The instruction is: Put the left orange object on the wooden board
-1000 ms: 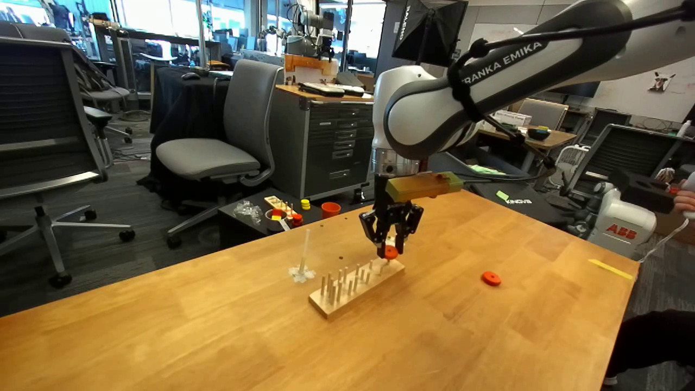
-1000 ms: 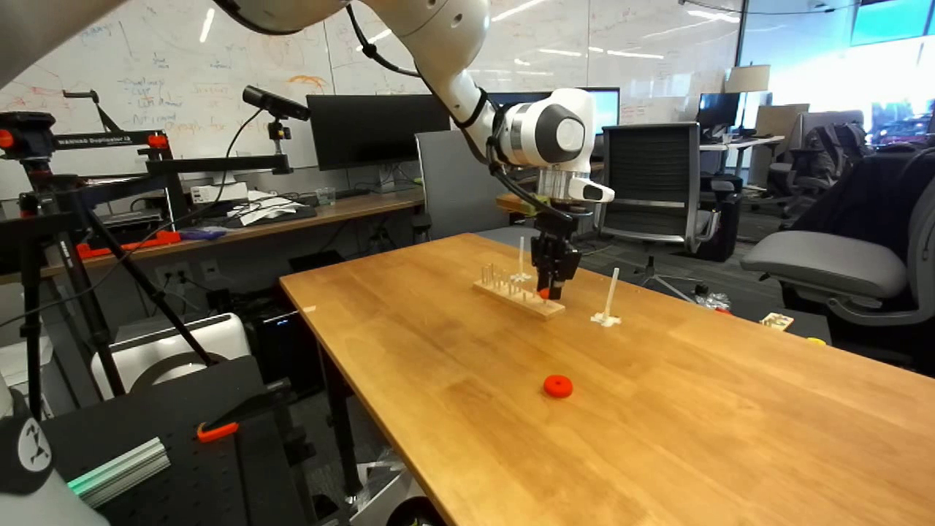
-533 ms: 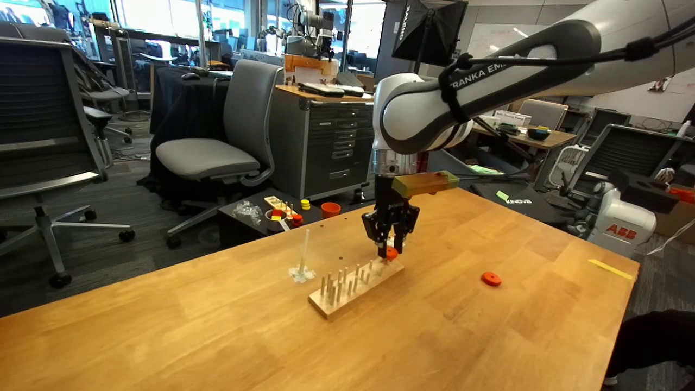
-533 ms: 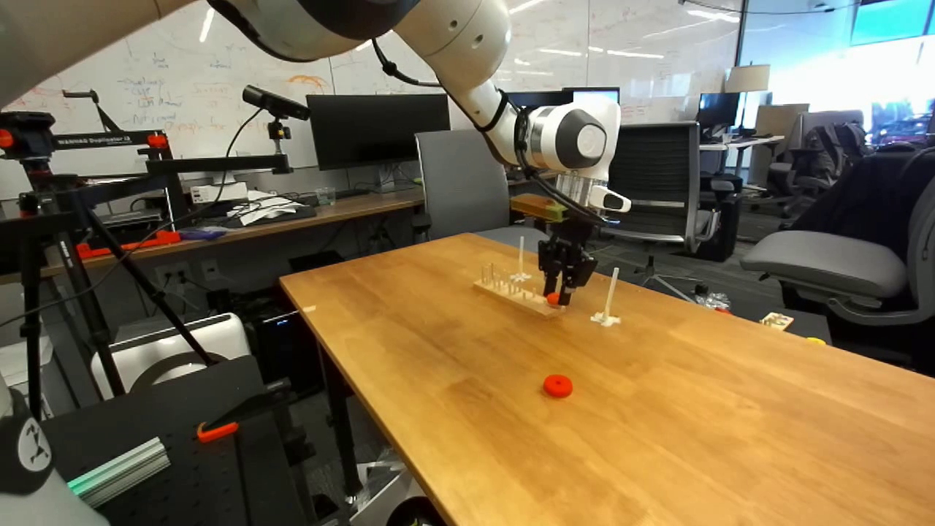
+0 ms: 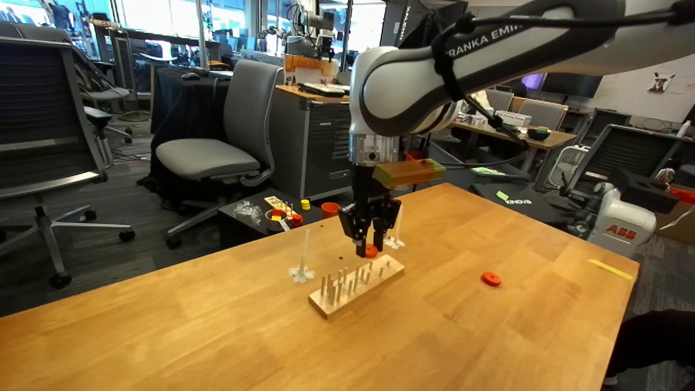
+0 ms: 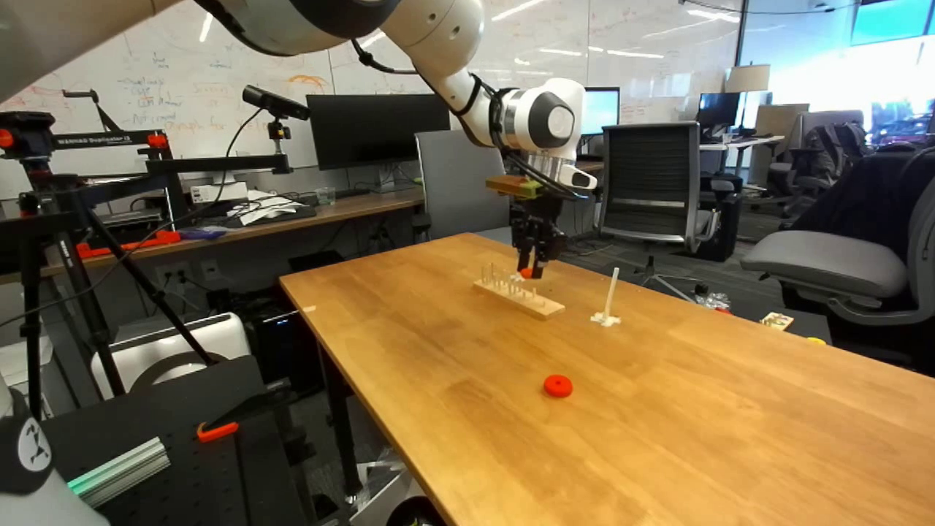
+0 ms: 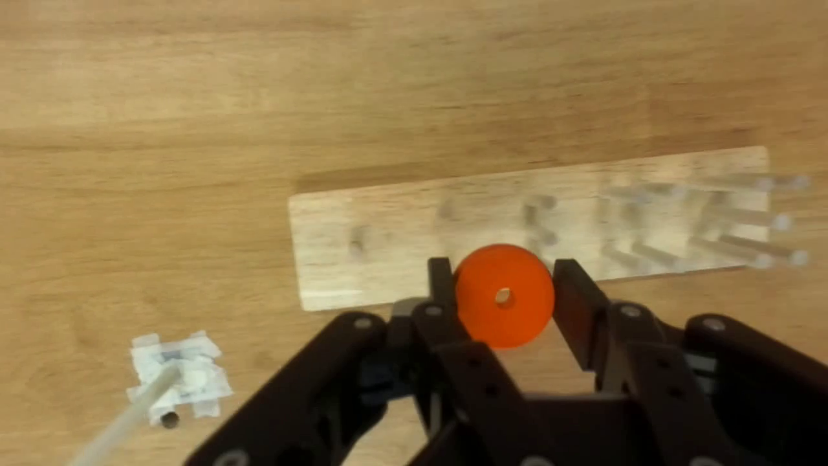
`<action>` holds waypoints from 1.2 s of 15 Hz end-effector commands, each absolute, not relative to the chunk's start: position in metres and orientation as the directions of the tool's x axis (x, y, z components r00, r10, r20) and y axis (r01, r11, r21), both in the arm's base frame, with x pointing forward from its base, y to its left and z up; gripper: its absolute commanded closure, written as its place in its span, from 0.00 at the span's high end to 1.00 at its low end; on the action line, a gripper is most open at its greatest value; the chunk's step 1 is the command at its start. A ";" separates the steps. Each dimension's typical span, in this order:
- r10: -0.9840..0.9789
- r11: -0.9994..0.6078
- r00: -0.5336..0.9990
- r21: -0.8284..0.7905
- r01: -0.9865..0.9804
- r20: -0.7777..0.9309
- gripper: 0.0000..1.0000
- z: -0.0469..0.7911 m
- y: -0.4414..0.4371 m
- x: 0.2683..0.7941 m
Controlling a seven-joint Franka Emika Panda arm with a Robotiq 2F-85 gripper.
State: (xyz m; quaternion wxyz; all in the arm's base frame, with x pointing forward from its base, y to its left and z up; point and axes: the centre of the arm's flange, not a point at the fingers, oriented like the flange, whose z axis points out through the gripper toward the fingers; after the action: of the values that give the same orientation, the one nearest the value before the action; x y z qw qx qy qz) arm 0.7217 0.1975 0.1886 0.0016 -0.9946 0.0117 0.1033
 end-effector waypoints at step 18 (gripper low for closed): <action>-0.175 -0.981 0.957 0.118 -0.151 -0.232 0.17 0.211 0.218 0.673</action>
State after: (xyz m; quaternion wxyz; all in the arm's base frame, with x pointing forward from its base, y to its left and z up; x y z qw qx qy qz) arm 0.6834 0.2268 0.2003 -0.0384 -0.9888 0.0692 0.1269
